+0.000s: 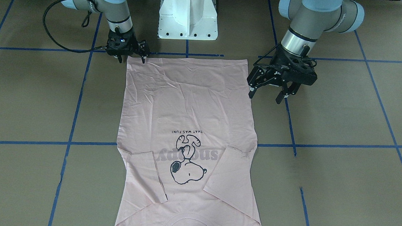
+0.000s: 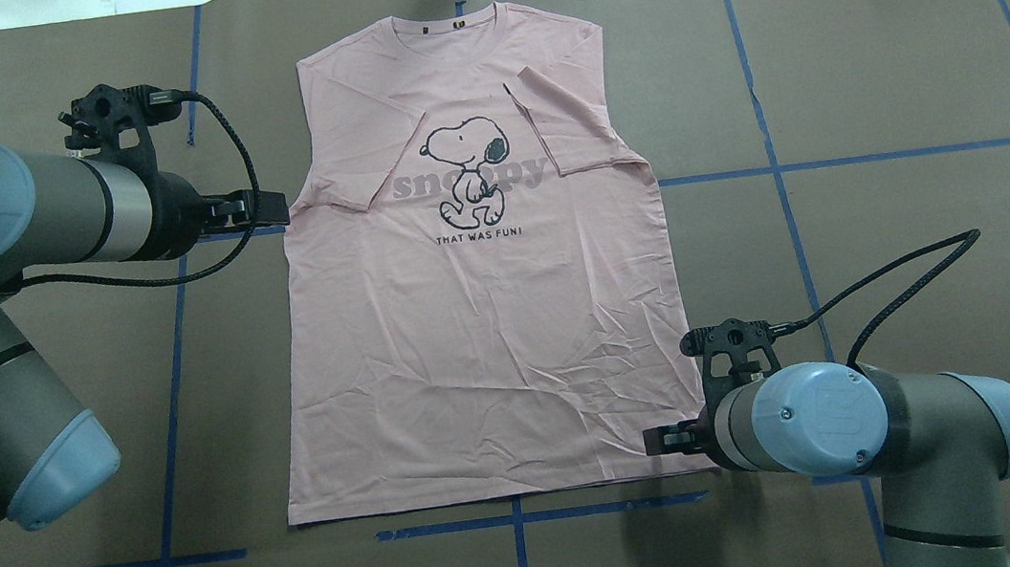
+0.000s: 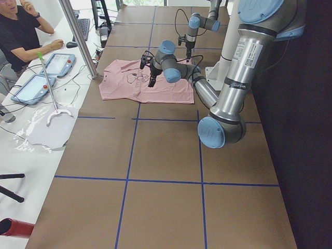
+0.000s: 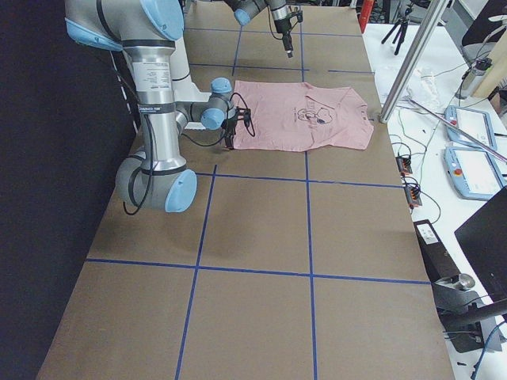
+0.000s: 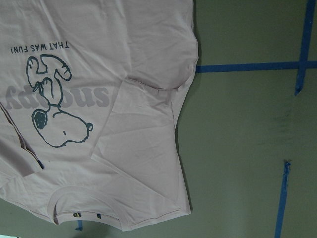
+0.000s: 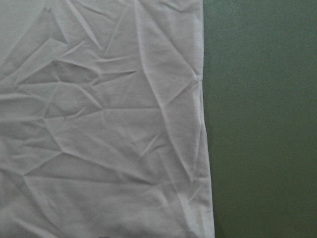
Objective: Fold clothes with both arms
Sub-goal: 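Move both grippers to the hem corners nearest the robot, then grasp the hem corners with both grippers, then lift the hem with both grippers and fold it over toward the collar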
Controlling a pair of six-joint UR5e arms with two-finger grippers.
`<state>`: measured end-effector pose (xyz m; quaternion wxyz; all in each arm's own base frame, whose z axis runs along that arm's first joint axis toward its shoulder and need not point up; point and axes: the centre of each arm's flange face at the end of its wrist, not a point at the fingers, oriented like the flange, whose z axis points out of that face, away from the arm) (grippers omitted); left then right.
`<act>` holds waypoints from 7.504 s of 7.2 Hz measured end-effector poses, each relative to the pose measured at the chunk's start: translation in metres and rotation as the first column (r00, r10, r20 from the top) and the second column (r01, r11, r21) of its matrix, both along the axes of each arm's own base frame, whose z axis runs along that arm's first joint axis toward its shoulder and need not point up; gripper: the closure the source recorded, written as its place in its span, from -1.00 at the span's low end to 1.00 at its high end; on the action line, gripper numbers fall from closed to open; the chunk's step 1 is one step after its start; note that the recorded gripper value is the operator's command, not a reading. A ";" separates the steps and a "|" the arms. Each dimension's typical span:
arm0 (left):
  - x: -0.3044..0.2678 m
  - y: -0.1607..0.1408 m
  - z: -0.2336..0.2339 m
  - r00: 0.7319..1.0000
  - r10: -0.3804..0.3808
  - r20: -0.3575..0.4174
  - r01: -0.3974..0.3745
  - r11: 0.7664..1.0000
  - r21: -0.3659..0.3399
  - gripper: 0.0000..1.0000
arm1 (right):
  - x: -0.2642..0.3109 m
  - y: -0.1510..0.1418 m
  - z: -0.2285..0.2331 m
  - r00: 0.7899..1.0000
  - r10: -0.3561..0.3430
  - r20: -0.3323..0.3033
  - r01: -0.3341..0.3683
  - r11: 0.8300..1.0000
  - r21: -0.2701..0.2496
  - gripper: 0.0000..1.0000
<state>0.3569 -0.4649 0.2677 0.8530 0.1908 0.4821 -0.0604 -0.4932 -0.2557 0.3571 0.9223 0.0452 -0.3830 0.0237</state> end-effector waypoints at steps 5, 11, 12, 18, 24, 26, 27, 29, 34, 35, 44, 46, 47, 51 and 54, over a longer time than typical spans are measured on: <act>0.000 0.001 -0.006 1.000 0.002 -0.008 -0.002 1.000 0.006 -1.00 | 0.002 0.001 0.008 1.000 -0.002 -0.015 0.002 1.000 -0.007 1.00; 0.001 0.000 -0.005 1.000 0.001 -0.005 -0.001 1.000 0.000 -1.00 | 0.008 0.001 -0.003 1.000 -0.002 0.008 0.002 1.000 0.000 1.00; 0.000 0.002 -0.001 1.000 0.001 -0.004 -0.001 1.000 -0.018 -1.00 | 0.013 0.001 -0.009 1.000 0.000 0.022 0.000 1.000 0.003 1.00; 0.092 0.158 0.028 0.995 -0.036 0.091 0.069 0.916 -0.396 -1.00 | 0.035 -0.007 -0.041 0.995 0.014 0.095 -0.015 1.000 0.010 1.00; 0.149 0.223 0.079 0.981 -0.044 0.188 0.130 0.871 -0.475 -0.87 | 0.037 -0.011 -0.047 0.994 0.023 0.111 -0.025 1.000 0.014 1.00; 0.149 0.224 0.080 0.981 -0.044 0.191 0.132 0.871 -0.474 -0.69 | 0.036 -0.011 -0.047 0.994 0.024 0.110 -0.025 1.000 0.014 1.00; 0.150 0.224 0.082 0.980 -0.044 0.194 0.133 0.871 -0.474 -0.52 | 0.036 -0.011 -0.046 0.994 0.023 0.109 -0.025 1.000 0.013 1.00; 0.150 0.224 0.083 0.980 -0.043 0.196 0.133 0.870 -0.474 0.32 | 0.036 -0.011 -0.046 0.994 0.023 0.109 -0.025 1.000 0.013 1.00; 0.150 0.225 0.074 0.984 -0.036 0.177 0.117 0.871 -0.476 1.00 | 0.037 -0.012 -0.046 0.994 0.023 0.109 -0.025 1.000 0.014 1.00; 0.150 0.226 0.070 0.985 -0.034 0.169 0.112 0.872 -0.477 1.00 | 0.037 -0.012 -0.047 0.994 0.022 0.111 -0.024 1.000 0.013 1.00; 0.015 0.300 -0.078 0.992 0.123 -0.039 -0.125 0.857 -0.501 1.00 | 0.153 0.071 -0.089 0.965 -0.094 0.246 0.141 0.973 -0.180 1.00; 0.011 0.303 -0.089 0.990 0.128 -0.051 -0.136 0.855 -0.501 1.00 | 0.150 0.053 -0.094 0.962 -0.080 0.262 0.124 0.979 -0.159 1.00; 0.011 0.290 -0.090 0.994 0.098 -0.051 -0.111 0.862 -0.494 1.00 | 0.139 0.025 -0.094 0.963 -0.059 0.262 0.092 0.989 -0.119 1.00; 0.010 0.159 -0.067 0.995 -0.066 0.072 0.087 0.931 -0.355 1.00 | 0.153 -0.122 -0.061 0.988 -0.017 0.153 -0.002 0.992 0.127 1.00; 0.024 0.030 -0.034 0.977 -0.205 0.063 0.214 0.939 -0.271 1.00 | 0.111 -0.246 -0.080 0.991 0.063 0.117 -0.082 0.983 0.162 1.00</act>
